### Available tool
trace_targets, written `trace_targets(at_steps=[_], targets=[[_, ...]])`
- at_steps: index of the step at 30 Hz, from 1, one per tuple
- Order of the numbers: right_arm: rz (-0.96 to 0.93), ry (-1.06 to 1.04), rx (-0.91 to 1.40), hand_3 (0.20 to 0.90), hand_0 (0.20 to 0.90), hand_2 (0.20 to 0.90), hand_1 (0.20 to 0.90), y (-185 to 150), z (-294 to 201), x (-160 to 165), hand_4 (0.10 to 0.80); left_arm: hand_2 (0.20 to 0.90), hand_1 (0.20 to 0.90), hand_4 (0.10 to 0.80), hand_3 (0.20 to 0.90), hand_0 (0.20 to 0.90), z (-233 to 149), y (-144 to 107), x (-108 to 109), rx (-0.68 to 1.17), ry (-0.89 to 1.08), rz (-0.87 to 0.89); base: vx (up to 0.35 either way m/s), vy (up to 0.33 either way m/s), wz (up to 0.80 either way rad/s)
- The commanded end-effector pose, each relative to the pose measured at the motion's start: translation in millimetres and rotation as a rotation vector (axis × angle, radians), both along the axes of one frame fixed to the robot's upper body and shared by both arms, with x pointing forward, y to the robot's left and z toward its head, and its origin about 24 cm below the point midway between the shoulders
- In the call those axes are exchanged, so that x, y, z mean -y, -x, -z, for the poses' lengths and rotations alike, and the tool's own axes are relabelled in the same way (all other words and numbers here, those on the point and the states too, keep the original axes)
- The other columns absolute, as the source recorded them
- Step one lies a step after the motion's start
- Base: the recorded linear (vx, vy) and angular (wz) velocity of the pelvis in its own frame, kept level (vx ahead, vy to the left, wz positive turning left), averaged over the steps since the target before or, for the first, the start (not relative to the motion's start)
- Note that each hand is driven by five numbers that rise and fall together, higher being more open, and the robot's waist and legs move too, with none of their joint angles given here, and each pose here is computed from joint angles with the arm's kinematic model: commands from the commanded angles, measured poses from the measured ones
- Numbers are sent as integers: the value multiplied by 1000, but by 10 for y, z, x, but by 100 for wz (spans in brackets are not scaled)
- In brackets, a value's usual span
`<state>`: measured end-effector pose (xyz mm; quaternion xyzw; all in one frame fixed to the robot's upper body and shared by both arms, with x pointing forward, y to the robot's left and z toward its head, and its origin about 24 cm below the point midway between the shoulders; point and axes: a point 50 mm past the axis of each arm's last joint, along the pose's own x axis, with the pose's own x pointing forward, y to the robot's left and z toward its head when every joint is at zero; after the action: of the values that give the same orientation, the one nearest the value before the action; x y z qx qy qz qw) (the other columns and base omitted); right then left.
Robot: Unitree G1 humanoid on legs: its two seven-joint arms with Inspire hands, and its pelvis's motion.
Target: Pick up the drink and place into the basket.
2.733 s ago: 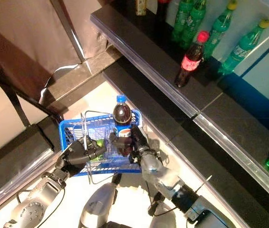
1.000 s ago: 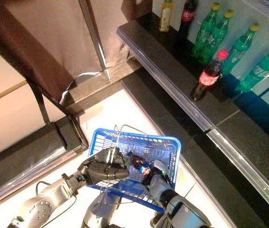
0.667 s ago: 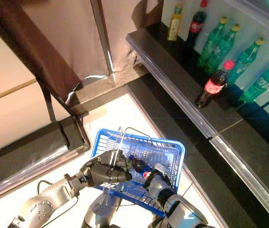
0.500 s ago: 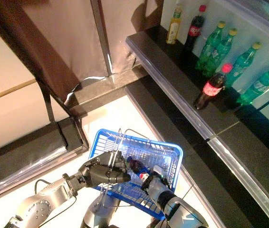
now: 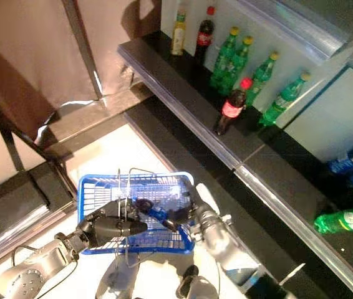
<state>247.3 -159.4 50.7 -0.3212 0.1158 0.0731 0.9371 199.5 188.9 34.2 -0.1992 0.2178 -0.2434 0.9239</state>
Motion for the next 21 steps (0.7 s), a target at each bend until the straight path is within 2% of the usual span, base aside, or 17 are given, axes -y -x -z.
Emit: trace_targets(at_steps=[1, 5, 13, 18, 21], targets=[[-62, -26, 165, 900, 900, 900, 900, -98, -417, 39, 800, 300, 300, 100, 200, 300, -1090, -44, 206, 588, 391, 84, 44, 14, -9], [-116, -52, 262, 900, 900, 900, 900, -1, -693, 121, 800, 300, 300, 100, 200, 300, -1016, 3, 106, 547, 383, 21, 52, 48, -3], [-260, -250, 351, 900, 900, 900, 900, 237, -1004, 162, 800, 300, 300, 100, 200, 300, -855, 80, -48, 487, 337, -100, 27, 41, -10], [-296, -342, 312, 900, 900, 900, 900, 299, -961, 165, 800, 300, 300, 100, 200, 300, -733, 76, -94, 444, 289, -184, 6, 36, -15], [-219, -352, 182, 900, 900, 900, 900, 325, -658, 256, 800, 300, 300, 100, 200, 300, -498, 60, -163, 366, 193, -322, -14, 19, -6]])
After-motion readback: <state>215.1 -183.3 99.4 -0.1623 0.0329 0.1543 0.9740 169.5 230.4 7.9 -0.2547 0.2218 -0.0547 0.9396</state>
